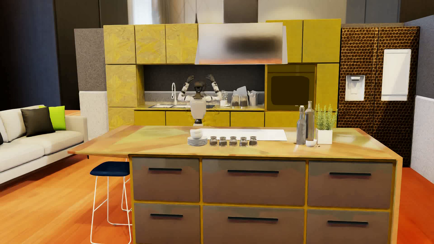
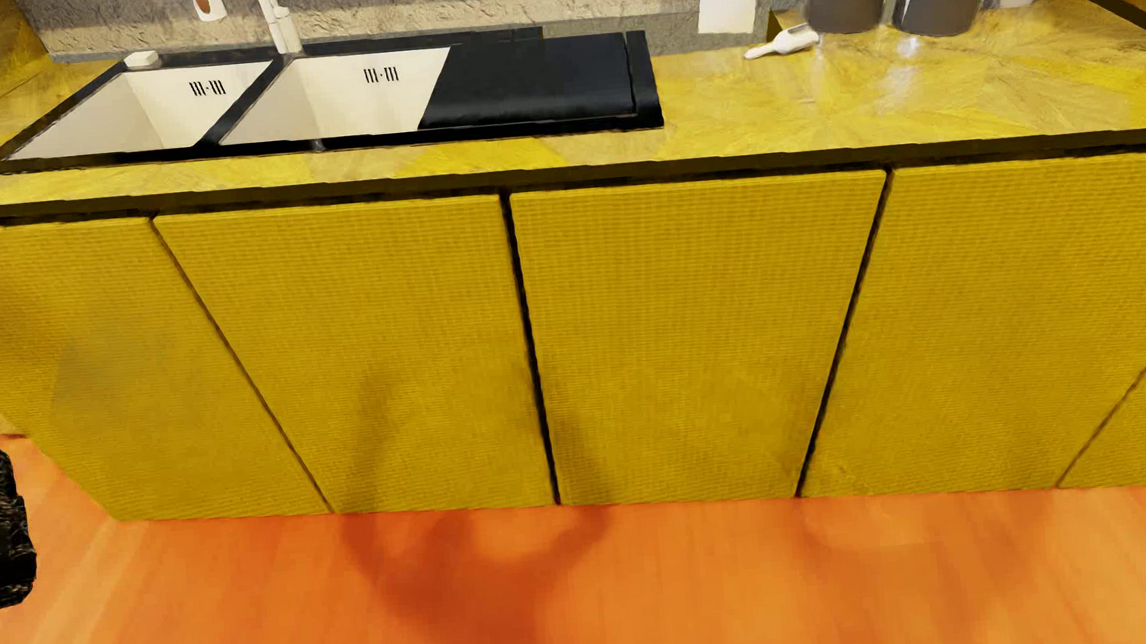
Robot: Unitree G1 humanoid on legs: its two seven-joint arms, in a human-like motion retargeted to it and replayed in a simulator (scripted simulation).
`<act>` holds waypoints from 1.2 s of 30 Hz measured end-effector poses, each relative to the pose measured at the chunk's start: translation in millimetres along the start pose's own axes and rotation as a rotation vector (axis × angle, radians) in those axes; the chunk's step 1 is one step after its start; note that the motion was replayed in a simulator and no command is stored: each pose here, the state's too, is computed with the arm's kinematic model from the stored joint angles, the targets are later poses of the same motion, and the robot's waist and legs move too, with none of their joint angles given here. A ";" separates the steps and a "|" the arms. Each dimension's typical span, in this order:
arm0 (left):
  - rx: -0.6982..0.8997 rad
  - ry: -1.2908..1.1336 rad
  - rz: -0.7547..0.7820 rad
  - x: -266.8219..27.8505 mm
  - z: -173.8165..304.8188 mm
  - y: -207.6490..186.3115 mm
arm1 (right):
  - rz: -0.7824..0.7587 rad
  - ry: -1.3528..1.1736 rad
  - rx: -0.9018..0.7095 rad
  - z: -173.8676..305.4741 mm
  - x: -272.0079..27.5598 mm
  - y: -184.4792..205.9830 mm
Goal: Stay put
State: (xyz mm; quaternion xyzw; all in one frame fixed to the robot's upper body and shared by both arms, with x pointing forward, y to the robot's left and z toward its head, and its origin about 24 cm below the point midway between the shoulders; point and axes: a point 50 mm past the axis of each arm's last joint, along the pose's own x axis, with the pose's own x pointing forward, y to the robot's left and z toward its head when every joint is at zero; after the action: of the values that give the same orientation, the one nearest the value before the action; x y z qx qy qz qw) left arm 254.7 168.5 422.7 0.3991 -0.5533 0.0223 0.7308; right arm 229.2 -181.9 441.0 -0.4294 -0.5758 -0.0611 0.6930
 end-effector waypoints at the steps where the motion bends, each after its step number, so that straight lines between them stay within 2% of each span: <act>1: -0.027 0.020 -0.003 -8.8 -4.3 -6.0 | 0.007 0.019 0.018 -3.7 -8.6 5.1; 13: -0.319 0.354 -0.018 -116.1 -42.1 -72.4 | -0.035 0.366 0.230 -46.3 -115.6 44.4; 23: -0.512 0.598 -0.191 -204.3 -19.8 -128.9 | 0.180 0.626 0.409 -30.3 -203.6 105.2; 27: -0.580 0.734 -0.275 -239.7 -14.5 -151.8 | 0.253 0.706 0.482 -18.1 -229.5 123.4; 36: -0.590 1.069 -0.419 -315.1 -33.6 -184.5 | 0.543 0.887 0.614 -4.0 -286.1 180.1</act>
State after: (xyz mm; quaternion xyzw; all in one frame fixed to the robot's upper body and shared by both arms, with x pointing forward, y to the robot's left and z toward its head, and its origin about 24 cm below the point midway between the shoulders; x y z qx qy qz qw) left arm 247.0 192.2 56.9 0.2146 -0.0063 -0.0781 0.9735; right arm 242.2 -189.6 103.3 -0.2753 -0.0930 0.1139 0.9501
